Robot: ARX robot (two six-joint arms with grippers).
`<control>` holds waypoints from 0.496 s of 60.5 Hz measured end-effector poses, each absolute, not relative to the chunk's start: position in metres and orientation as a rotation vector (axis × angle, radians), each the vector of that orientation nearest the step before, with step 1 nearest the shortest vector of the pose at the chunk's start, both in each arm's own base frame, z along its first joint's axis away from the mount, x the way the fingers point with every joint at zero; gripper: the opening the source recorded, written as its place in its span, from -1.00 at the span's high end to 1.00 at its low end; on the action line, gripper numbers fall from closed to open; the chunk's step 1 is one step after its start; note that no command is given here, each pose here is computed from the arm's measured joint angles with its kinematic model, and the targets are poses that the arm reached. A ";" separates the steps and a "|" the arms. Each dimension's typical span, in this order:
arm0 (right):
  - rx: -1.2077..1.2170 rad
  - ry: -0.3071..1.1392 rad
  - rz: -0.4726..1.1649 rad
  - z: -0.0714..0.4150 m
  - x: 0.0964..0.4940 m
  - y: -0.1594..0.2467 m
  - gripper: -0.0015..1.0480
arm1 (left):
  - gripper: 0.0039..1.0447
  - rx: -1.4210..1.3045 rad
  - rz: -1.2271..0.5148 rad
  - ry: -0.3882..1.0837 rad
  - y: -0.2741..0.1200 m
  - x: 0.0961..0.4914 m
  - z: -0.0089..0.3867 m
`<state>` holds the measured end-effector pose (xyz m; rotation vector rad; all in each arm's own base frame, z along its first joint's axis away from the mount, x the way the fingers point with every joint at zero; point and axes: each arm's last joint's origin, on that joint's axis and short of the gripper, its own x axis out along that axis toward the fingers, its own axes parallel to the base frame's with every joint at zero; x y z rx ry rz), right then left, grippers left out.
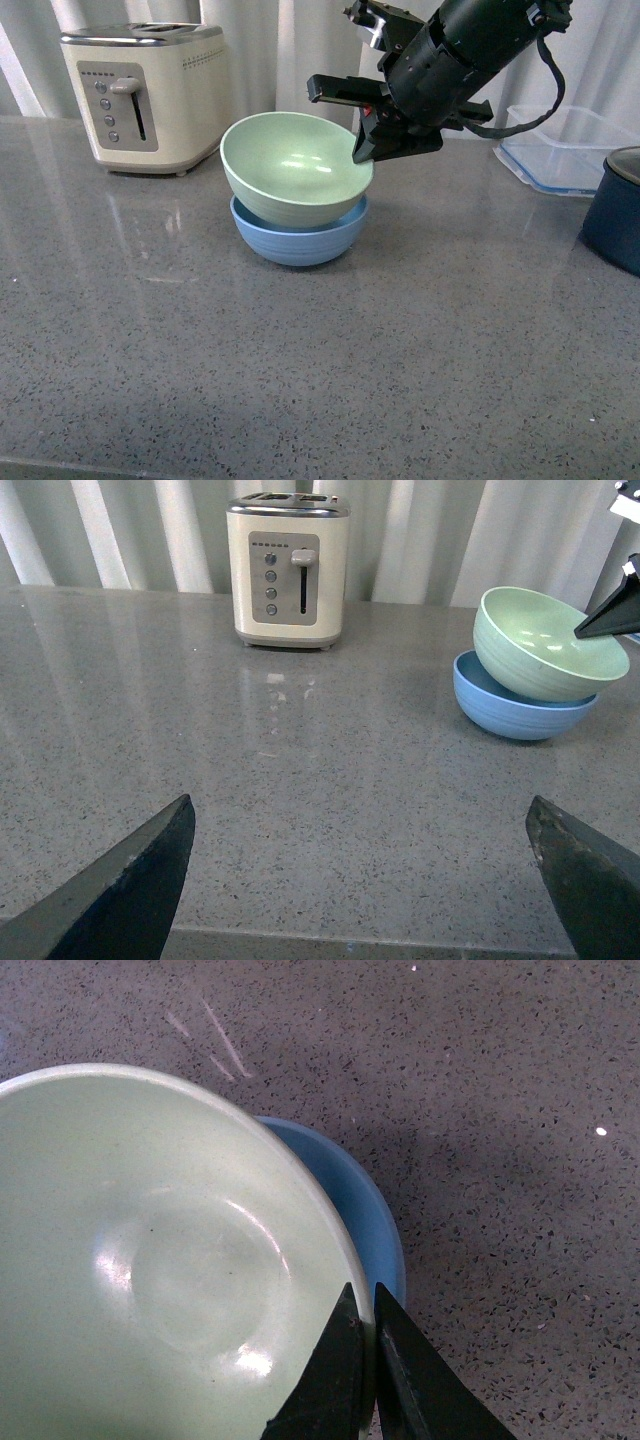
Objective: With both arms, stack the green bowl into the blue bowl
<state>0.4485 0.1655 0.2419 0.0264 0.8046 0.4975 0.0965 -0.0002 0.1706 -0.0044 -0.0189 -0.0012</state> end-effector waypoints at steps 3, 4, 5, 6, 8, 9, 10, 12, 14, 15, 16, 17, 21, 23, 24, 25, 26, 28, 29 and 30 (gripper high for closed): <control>0.026 0.800 0.503 0.242 0.449 0.165 0.98 | -0.87 -0.004 -0.001 -0.019 0.000 0.097 0.171; 0.026 0.799 0.503 0.242 0.449 0.164 0.98 | -0.87 -0.004 -0.001 -0.019 0.000 0.097 0.171; 0.026 0.798 0.504 0.242 0.450 0.164 0.98 | -0.87 -0.004 -0.001 -0.019 0.000 0.097 0.171; 0.026 0.797 0.504 0.242 0.450 0.163 0.98 | -0.87 -0.004 -0.001 -0.019 0.000 0.097 0.171; 0.026 0.793 0.504 0.243 0.450 0.163 0.92 | -0.87 -0.004 -0.001 -0.019 0.000 0.097 0.171; 0.027 0.792 0.504 0.243 0.450 0.162 0.89 | -0.87 -0.004 -0.001 -0.019 0.000 0.097 0.171; 0.030 0.791 0.506 0.243 0.451 0.162 0.82 | -0.87 -0.004 -0.001 -0.019 0.000 0.097 0.171; 0.033 0.791 0.509 0.243 0.451 0.161 0.72 | -0.87 -0.004 -0.001 -0.019 0.000 0.097 0.171; 0.035 0.791 0.511 0.243 0.451 0.161 0.65 | -0.87 -0.004 -0.002 -0.019 0.000 0.097 0.171; 0.037 0.791 0.512 0.243 0.451 0.160 0.58 | -0.87 -0.004 -0.001 -0.019 0.000 0.097 0.171; 0.038 0.791 0.512 0.243 0.451 0.160 0.55 | -0.87 -0.004 -0.001 -0.019 0.000 0.097 0.171; 0.040 0.791 0.513 0.243 0.452 0.159 0.48 | -0.87 -0.004 -0.001 -0.019 0.000 0.097 0.171; 0.048 0.791 0.514 0.243 0.452 0.157 0.28 | -0.87 -0.004 -0.001 -0.019 0.000 0.097 0.171; 0.053 0.792 0.515 0.243 0.453 0.156 0.18 | -0.87 -0.004 -0.001 -0.019 0.000 0.097 0.171; 0.056 0.790 0.516 0.244 0.453 0.155 0.11 | -0.87 -0.004 -0.001 -0.019 0.000 0.097 0.171; 0.058 0.789 0.515 0.244 0.452 0.154 0.04 | -0.87 -0.004 -0.001 -0.019 0.000 0.097 0.171; 0.062 0.789 0.514 0.245 0.452 0.153 -0.02 | -0.87 -0.004 -0.001 -0.019 0.000 0.097 0.171; 0.064 0.790 0.512 0.246 0.450 0.151 -0.12 | -0.87 -0.004 -0.001 -0.019 0.000 0.097 0.171; 0.066 0.789 0.510 0.247 0.450 0.150 -0.16 | -0.87 -0.004 -0.001 -0.019 0.000 0.097 0.171; 0.070 0.788 0.506 0.248 0.448 0.148 -0.22 | -0.87 -0.004 -0.001 -0.019 0.000 0.097 0.171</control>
